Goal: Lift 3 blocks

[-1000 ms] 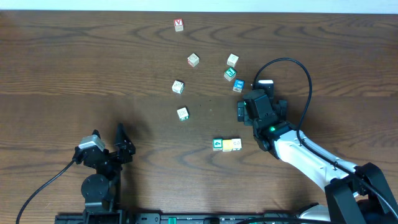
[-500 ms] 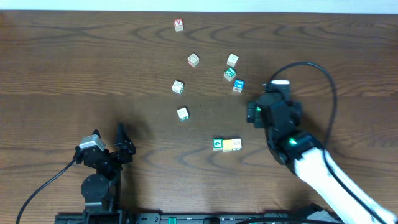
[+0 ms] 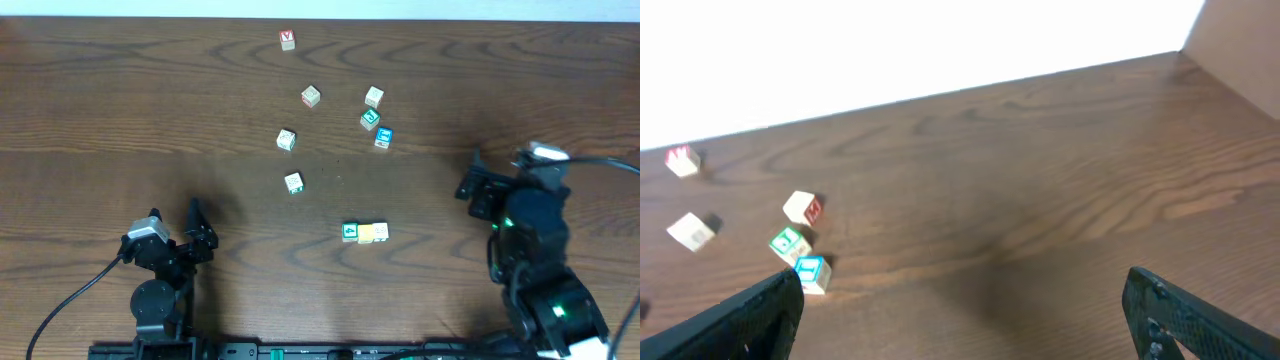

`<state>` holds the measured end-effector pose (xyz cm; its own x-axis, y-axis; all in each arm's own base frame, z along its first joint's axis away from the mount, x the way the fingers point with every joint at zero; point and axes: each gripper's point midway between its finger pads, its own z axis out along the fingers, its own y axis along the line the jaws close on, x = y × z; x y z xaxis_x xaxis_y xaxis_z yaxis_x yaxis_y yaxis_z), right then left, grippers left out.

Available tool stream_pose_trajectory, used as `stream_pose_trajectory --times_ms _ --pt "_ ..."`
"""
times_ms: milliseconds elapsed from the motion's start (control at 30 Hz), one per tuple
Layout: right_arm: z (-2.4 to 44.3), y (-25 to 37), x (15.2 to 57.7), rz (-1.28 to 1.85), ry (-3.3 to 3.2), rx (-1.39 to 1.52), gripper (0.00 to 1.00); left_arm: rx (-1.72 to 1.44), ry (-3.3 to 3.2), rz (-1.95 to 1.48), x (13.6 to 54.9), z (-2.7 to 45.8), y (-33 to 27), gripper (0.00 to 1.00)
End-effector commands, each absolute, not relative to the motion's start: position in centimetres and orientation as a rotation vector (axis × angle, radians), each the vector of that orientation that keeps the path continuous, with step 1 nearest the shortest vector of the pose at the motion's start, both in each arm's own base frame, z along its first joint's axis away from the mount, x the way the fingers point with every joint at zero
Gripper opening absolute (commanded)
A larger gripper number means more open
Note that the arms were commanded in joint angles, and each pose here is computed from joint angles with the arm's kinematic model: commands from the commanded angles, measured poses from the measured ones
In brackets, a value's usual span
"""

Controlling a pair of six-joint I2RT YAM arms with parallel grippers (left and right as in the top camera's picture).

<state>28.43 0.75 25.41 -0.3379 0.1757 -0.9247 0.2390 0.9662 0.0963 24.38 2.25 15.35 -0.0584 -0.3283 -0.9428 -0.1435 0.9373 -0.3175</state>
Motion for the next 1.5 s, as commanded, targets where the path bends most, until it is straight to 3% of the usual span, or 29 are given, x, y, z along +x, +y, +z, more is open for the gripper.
stream_pose_trajectory --times_ms 0,233,700,900,1167,1467 --pt "26.0 -0.4 27.3 -0.054 1.885 0.297 0.99 -0.376 1.691 -0.133 24.2 13.6 2.5 0.75" --pt "26.7 -0.2 26.0 0.04 1.642 0.152 0.99 -0.376 1.691 -0.133 24.2 13.6 2.5 0.76" --pt "24.0 -2.4 23.0 -0.015 1.467 0.193 0.99 -0.376 1.691 -0.133 24.2 13.6 2.5 0.76" --pt "21.9 -2.7 23.5 -0.034 1.501 0.206 0.99 -0.376 1.691 -0.133 24.2 13.6 2.5 0.75" --pt "15.8 -3.1 24.1 -0.07 1.654 0.225 0.99 -0.376 1.691 -0.133 24.2 13.6 2.5 0.76" --pt "15.5 -2.7 24.1 -0.063 1.675 0.171 0.99 -0.376 1.691 -0.133 24.2 13.6 2.5 0.76"
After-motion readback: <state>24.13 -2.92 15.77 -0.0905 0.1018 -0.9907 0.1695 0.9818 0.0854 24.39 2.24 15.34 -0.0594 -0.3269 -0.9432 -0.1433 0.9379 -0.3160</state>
